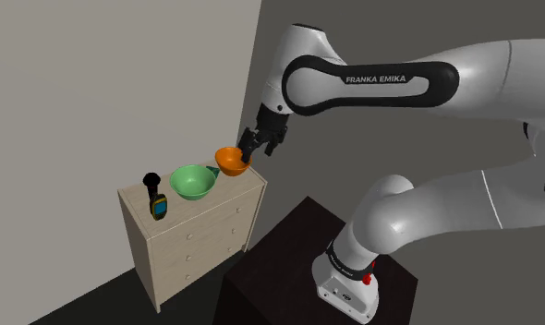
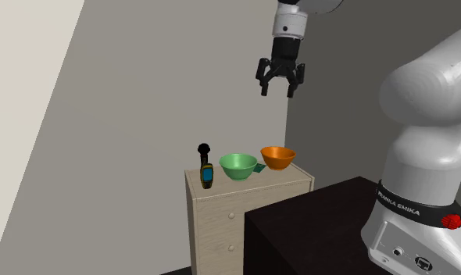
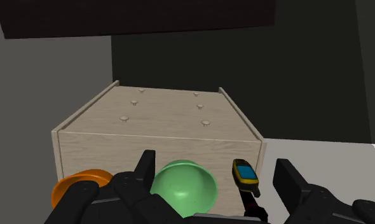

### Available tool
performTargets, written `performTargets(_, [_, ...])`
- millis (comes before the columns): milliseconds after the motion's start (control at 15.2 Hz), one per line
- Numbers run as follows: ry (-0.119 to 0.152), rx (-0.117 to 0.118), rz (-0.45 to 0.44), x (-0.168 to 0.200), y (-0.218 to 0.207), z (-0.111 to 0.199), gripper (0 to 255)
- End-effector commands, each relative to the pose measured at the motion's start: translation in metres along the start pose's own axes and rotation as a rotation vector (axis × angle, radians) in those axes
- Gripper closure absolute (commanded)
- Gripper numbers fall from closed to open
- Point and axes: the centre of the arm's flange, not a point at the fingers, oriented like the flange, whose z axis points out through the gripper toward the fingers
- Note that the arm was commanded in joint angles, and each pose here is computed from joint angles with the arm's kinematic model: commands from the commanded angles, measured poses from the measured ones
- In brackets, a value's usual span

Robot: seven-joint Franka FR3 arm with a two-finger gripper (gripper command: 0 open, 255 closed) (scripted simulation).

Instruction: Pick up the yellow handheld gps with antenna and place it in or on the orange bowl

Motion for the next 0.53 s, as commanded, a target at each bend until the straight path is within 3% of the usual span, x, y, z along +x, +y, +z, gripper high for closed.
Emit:
performTargets(0, [0.029,0.000,0.009,0.008,-0.010,0.022,0])
performTargets(462, [0.113,-0.005,0.036,0.037,-0.045,0.097,0])
